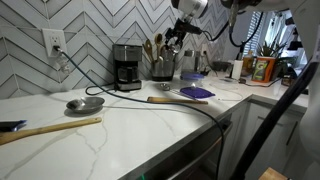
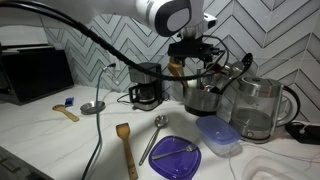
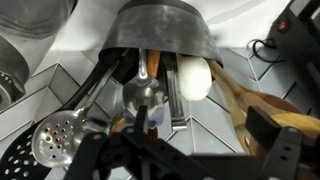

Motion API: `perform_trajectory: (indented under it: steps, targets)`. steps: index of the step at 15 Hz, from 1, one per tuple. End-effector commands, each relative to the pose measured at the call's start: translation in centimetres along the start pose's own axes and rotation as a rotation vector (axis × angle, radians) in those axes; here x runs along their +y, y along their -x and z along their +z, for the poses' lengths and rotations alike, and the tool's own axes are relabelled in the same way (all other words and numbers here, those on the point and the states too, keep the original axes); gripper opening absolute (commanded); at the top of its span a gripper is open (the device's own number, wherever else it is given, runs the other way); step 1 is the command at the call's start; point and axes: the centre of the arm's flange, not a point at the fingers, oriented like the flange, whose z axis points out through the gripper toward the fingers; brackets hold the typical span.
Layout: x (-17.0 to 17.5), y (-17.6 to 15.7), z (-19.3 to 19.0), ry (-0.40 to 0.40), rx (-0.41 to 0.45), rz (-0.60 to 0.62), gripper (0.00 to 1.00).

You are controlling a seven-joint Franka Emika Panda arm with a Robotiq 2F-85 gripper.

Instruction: Take the pair of tongs out of the utensil holder and put it on the counter

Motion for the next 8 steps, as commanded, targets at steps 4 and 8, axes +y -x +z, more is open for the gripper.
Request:
perform_trajectory:
  steps: [4, 8]
  targets:
    - [1.9, -2.3, 3.2, -0.017, 0.049, -0.006, 1.0]
    - [2.4, -2.8, 4.6, -0.001, 0.071, 0.001, 1.0]
